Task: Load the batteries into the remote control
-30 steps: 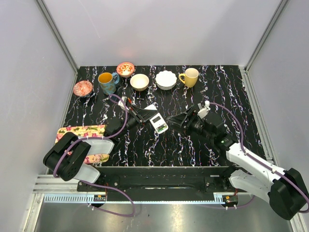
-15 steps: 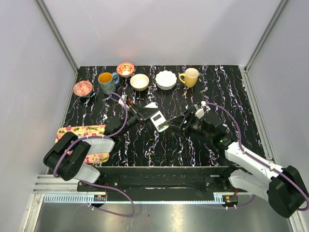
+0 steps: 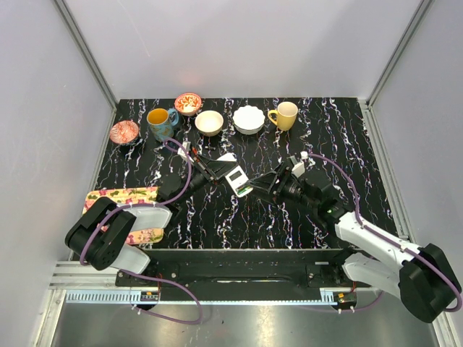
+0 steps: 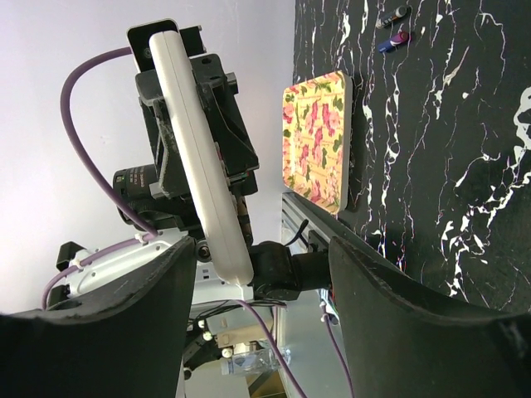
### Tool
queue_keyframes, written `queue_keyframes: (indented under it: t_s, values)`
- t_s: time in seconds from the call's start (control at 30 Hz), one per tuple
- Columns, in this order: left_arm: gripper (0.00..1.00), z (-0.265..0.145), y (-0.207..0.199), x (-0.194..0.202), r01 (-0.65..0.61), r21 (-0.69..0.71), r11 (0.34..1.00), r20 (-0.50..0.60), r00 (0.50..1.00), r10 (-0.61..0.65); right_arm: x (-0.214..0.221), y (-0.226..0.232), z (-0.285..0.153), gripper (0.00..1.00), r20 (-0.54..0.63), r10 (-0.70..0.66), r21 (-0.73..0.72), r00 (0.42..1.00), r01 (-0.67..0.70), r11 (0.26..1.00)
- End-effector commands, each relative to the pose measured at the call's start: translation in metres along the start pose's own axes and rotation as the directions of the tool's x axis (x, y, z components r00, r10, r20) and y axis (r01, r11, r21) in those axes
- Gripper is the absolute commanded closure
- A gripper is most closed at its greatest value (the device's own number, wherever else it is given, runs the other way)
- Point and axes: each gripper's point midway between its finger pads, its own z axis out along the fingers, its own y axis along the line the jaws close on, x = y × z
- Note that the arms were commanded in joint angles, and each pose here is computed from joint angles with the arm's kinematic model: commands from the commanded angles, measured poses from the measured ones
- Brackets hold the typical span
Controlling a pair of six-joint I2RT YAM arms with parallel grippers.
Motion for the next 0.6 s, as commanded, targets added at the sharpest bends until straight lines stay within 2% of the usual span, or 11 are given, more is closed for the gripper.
queue_keyframes:
  t_s: [0.0, 0.57]
  values:
    - [1.00, -0.011, -0.119, -0.008, -0.125, 0.441, 0.889, 0.077, 0.992, 0.101, 0.001, 0.000, 0.004, 0.31, -0.024, -0.007, -0.009, 1.000, 0.006, 1.000]
    - [1.00, -0.009, -0.126, -0.017, -0.138, 0.450, 0.882, 0.134, 0.987, 0.086, 0.005, -0.011, 0.008, 0.34, -0.045, 0.018, 0.004, 0.999, -0.017, 1.000]
